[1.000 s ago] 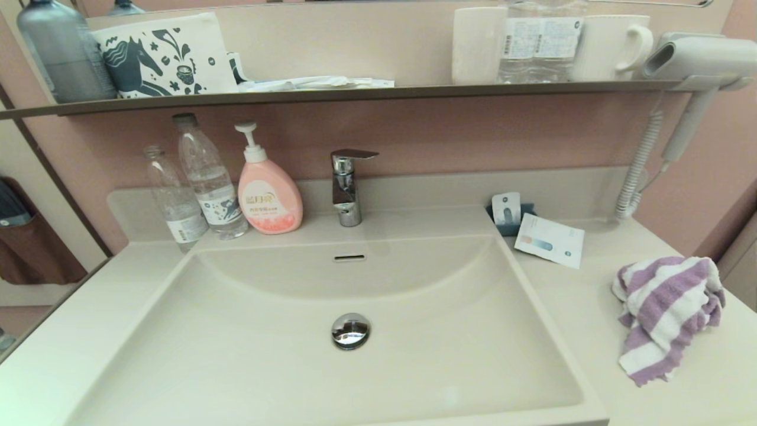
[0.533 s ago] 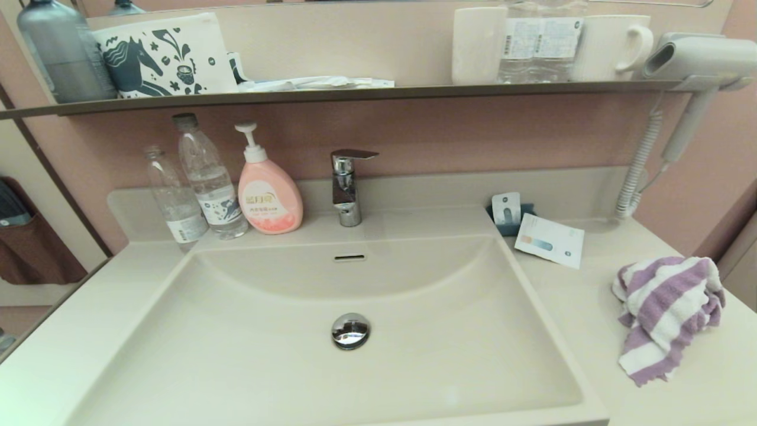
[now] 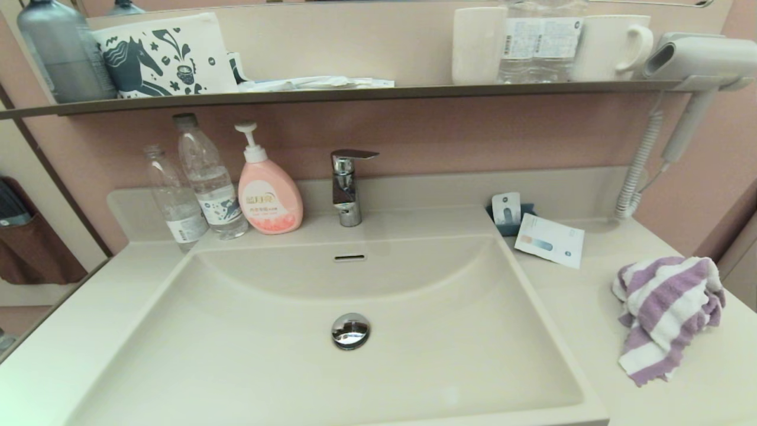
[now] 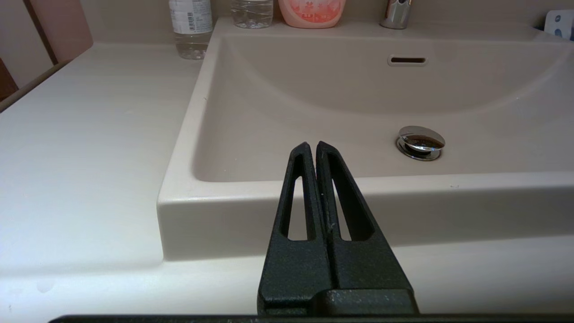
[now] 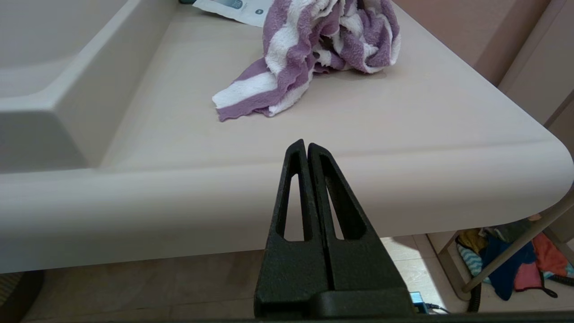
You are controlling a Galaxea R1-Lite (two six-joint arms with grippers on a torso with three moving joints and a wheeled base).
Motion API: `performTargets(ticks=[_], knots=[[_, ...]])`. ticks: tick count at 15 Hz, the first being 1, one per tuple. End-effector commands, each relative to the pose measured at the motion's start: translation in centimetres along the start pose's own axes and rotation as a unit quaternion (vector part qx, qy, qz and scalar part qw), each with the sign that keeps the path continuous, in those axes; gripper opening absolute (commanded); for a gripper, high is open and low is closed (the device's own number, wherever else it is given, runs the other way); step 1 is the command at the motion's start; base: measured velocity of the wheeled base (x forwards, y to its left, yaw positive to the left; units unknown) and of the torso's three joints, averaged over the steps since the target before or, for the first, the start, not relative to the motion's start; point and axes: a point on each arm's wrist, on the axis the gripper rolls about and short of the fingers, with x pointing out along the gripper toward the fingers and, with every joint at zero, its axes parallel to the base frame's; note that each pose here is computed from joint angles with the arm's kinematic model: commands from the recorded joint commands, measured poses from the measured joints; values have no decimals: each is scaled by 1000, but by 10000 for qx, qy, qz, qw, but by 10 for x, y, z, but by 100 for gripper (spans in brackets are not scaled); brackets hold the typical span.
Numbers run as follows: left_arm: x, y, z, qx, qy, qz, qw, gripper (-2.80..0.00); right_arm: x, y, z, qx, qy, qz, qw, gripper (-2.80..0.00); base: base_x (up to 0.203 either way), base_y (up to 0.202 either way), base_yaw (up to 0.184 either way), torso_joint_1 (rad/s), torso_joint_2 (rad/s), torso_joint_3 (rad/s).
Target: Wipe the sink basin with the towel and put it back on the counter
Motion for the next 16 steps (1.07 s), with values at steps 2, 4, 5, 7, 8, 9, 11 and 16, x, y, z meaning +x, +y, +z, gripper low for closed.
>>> performTargets(ticks=[2, 4, 5, 7, 8, 9, 11, 16], knots=[[0, 0, 0, -4, -2, 0, 10000, -280, 0, 0, 0, -6, 0, 4, 10000, -280, 0, 0, 0, 0, 0, 0], [0, 0, 0, -4, -2, 0, 10000, -280, 0, 0, 0, 10, 0, -3, 10000, -280, 0, 0, 0, 0, 0, 0], [0, 0, 0, -4, -2, 0, 10000, -280, 0, 0, 0, 10, 0, -3, 10000, -280, 0, 0, 0, 0, 0, 0], [0, 0, 0, -4, -2, 0, 10000, -280, 0, 0, 0, 10, 0, -3, 10000, -280, 0, 0, 0, 0, 0, 0], [0, 0, 0, -4, -2, 0, 10000, -280, 0, 0, 0, 10, -5, -3, 10000, -280, 0, 0, 0, 0, 0, 0], [0, 0, 0, -4, -2, 0, 10000, -280, 0, 0, 0, 18, 0, -3, 10000, -280, 0, 0, 0, 0, 0, 0], [0, 0, 0, -4, -2, 0, 10000, -280, 0, 0, 0, 60, 0, -3, 10000, -280, 0, 0, 0, 0, 0, 0], [0, 0, 0, -4, -2, 0, 10000, -280, 0, 0, 0, 86, 0, -3, 10000, -280, 0, 0, 0, 0, 0, 0]])
